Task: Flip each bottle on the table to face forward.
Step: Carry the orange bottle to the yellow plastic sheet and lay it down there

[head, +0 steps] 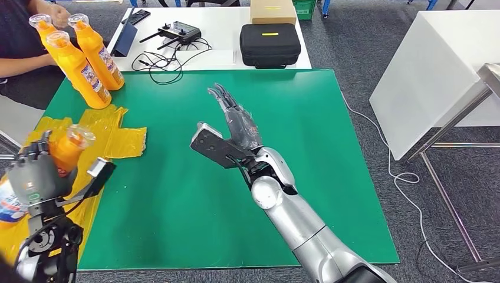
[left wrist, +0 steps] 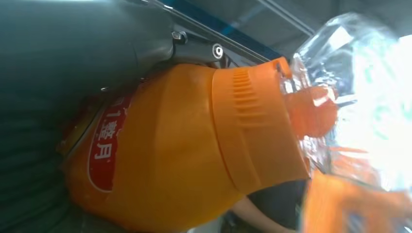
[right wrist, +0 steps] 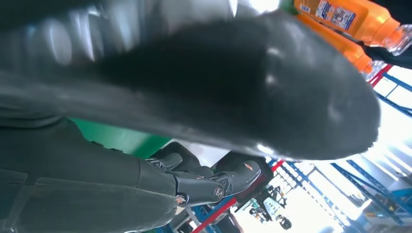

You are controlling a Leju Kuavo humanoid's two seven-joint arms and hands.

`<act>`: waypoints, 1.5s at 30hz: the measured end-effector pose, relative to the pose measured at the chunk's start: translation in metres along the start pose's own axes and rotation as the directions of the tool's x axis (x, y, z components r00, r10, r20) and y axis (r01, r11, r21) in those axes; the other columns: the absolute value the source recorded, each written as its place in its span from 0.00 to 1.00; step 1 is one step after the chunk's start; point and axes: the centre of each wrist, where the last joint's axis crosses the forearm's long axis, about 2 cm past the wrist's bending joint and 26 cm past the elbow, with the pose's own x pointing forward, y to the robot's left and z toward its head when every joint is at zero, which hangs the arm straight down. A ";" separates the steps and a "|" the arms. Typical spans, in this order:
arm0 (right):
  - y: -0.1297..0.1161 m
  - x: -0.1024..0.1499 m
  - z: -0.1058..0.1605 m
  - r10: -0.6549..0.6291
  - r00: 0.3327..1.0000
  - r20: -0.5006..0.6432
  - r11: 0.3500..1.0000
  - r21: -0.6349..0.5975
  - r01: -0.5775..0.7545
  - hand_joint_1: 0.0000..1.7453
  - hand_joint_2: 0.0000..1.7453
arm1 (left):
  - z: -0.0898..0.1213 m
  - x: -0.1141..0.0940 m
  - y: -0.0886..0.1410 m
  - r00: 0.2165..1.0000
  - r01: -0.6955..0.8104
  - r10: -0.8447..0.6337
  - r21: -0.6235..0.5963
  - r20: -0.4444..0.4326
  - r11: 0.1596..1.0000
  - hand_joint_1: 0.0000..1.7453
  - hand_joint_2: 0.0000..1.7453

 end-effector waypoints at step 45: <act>0.002 -0.046 0.036 0.006 0.997 -0.073 0.999 0.053 -0.002 0.00 0.00 | 0.037 -0.010 -0.063 0.983 0.127 -0.030 -0.553 0.182 0.824 0.00 0.00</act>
